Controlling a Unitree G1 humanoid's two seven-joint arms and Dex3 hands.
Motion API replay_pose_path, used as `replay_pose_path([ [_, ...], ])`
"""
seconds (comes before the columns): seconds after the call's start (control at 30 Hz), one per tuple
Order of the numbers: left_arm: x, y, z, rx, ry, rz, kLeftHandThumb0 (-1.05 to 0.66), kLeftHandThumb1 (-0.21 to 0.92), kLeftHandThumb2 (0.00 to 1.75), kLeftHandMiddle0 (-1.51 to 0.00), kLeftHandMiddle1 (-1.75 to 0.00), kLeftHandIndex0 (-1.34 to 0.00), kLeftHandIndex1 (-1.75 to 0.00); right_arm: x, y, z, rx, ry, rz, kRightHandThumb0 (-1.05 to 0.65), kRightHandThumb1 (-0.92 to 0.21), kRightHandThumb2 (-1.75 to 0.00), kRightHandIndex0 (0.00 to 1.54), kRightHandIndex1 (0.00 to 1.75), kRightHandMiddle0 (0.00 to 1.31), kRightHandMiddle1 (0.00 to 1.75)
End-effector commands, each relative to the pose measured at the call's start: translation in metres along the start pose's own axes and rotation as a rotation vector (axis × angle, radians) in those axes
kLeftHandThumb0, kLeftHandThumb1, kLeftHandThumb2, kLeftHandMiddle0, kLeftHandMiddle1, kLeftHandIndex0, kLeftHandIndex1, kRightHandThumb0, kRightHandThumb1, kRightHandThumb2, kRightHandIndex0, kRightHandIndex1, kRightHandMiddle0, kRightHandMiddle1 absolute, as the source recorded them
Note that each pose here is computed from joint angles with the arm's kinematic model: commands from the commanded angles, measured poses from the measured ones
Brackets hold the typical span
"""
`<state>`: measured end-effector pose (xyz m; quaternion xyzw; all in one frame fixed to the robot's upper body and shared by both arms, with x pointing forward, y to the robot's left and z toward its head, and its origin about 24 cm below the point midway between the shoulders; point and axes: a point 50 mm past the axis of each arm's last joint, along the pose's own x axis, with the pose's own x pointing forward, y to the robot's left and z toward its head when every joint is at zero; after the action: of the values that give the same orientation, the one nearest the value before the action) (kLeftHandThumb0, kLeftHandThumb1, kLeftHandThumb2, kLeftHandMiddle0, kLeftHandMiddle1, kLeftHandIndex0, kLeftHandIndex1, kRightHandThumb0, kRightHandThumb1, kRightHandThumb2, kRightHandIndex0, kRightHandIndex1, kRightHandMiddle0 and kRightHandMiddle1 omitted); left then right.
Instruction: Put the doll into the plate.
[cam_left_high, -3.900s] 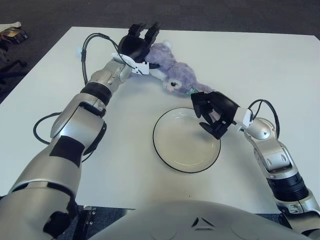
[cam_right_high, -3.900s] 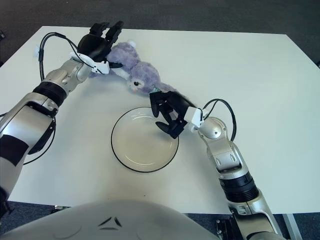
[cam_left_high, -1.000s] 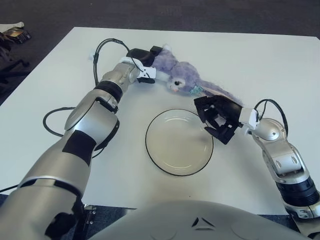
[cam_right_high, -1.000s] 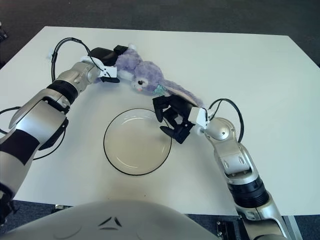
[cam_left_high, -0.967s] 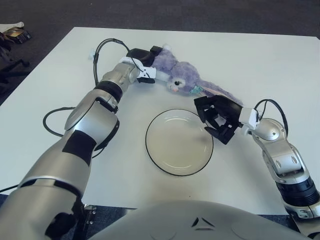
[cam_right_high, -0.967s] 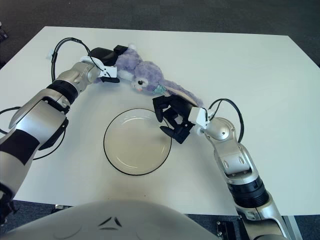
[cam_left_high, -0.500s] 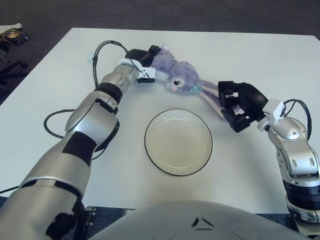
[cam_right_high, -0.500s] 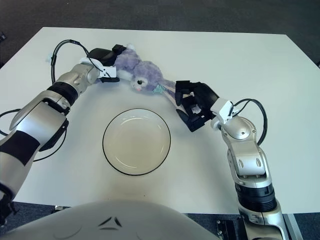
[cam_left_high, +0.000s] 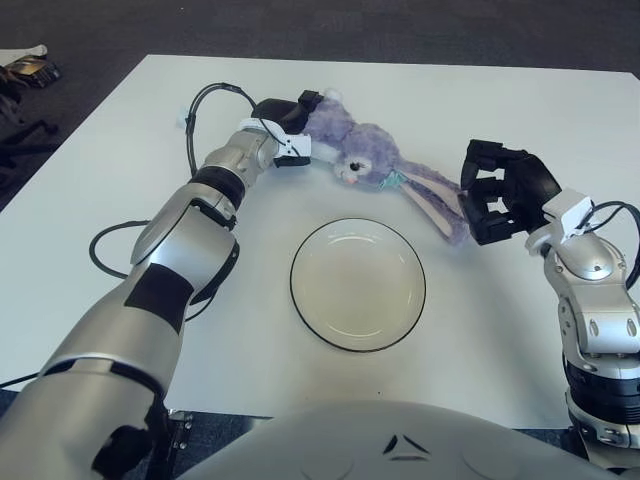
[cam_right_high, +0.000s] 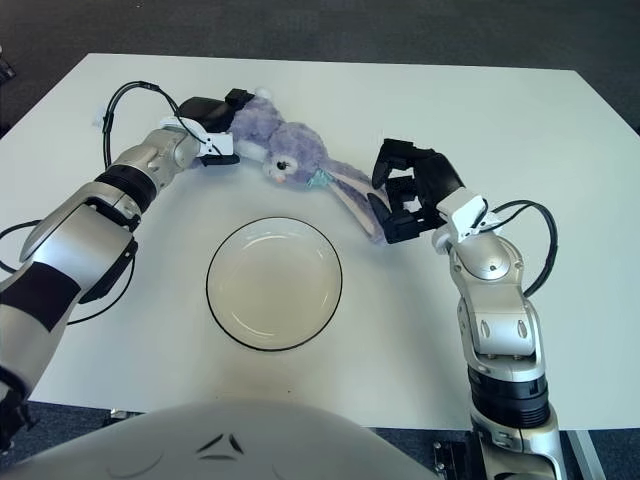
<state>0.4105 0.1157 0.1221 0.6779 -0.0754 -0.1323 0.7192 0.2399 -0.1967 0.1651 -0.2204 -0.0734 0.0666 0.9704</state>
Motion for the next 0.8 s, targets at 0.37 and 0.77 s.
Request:
replay_pose_path([
  [0.37, -0.006, -0.018, 0.001, -0.032, -0.023, -0.009, 0.54, 0.14, 1.33, -0.89, -1.46, 0.0, -1.13, -0.006, -0.021, 0.005, 0.047, 0.002, -0.129, -0.48, -0.27, -1.37, 1.18, 1.75, 0.64, 1.75],
  [0.77, -0.007, -0.019, 0.001, -0.022, -0.029, 0.031, 0.54, 0.12, 1.37, -0.88, -1.5, -0.13, -1.72, -0.011, -0.038, 0.011, 0.083, 0.041, -0.184, -0.51, -0.22, -1.43, 1.18, 1.75, 0.69, 1.75],
])
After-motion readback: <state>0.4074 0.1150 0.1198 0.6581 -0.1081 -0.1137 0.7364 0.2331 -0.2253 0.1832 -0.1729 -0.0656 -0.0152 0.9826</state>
